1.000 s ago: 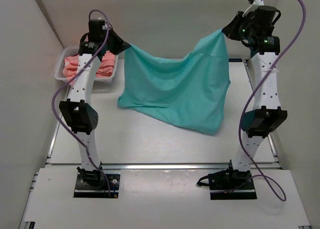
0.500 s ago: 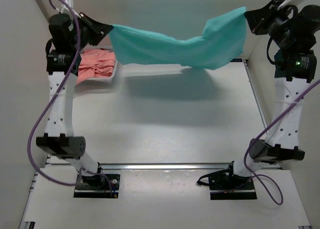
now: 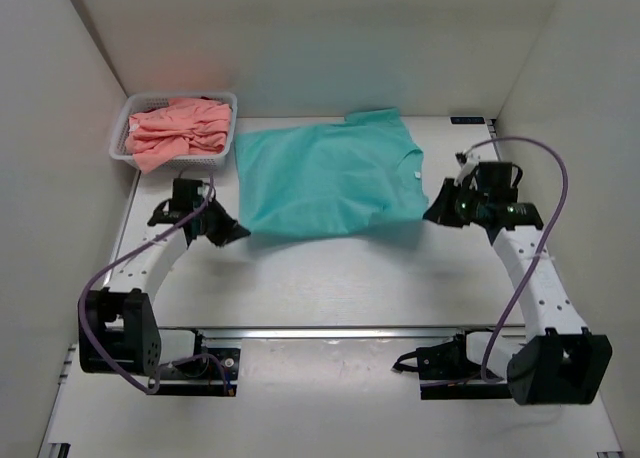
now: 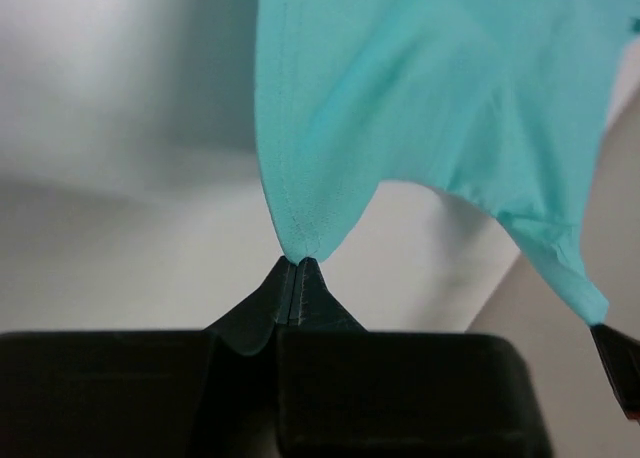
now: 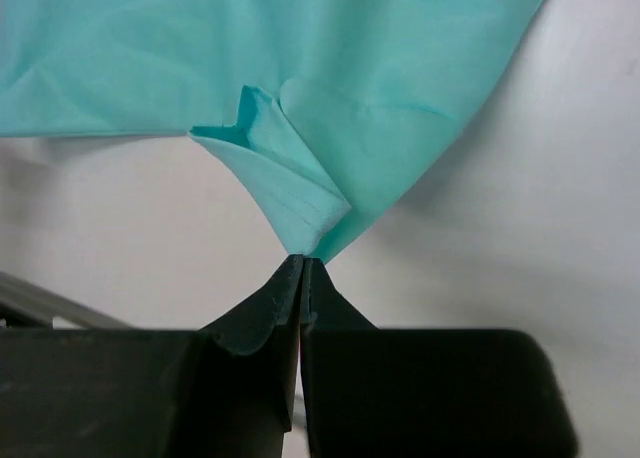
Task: Fold and stack the t-shirts
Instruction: Flatten the tshirt out
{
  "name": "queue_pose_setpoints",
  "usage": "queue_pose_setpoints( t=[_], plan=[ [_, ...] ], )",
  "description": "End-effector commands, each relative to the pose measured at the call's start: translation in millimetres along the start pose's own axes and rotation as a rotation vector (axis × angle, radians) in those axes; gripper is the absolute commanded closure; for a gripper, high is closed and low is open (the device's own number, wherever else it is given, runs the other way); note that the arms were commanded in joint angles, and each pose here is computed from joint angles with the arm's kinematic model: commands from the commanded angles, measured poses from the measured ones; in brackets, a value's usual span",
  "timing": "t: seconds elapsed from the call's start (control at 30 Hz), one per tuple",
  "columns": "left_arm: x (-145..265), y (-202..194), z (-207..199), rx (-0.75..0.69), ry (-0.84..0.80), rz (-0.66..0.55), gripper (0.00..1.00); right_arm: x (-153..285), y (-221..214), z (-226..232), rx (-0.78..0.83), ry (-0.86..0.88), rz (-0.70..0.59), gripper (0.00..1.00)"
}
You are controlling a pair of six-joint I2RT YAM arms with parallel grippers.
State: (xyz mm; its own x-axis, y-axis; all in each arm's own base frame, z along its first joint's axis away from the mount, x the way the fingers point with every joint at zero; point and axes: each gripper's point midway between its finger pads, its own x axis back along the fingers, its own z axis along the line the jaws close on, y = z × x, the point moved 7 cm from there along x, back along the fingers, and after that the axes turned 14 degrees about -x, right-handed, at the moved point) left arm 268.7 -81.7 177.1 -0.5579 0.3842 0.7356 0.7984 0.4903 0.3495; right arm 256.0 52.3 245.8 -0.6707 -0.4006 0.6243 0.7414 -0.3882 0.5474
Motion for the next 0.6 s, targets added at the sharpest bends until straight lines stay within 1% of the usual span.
queue_pose_setpoints(
  t=[0.0,0.1,0.17,0.23,0.4,0.57],
  plan=[
    [9.9,-22.4,16.2,-0.004,0.026,-0.028,1.0,15.6,-29.8,-6.9,0.007,-0.005,0.017,1.0],
    [6.1,-43.7,39.0,0.021,0.086,0.015,1.0,7.6,-64.1,-21.3,-0.047,-0.038,0.147,1.0],
    [3.0,-60.1,50.7,0.047,0.111,0.067,1.0,5.7,-84.7,-29.3,-0.086,-0.06,0.223,1.0],
    [3.0,-73.8,61.6,0.065,0.153,0.104,1.0,7.2,-94.9,-34.4,-0.111,-0.083,0.261,1.0],
    [7.9,-92.2,81.2,0.087,0.233,0.13,1.0,5.5,-119.8,-50.8,-0.143,-0.159,0.354,1.0],
    [9.3,-100.2,91.4,0.117,0.266,0.132,1.0,-3.3,-118.1,-56.0,-0.171,-0.181,0.368,1.0]
  ],
)
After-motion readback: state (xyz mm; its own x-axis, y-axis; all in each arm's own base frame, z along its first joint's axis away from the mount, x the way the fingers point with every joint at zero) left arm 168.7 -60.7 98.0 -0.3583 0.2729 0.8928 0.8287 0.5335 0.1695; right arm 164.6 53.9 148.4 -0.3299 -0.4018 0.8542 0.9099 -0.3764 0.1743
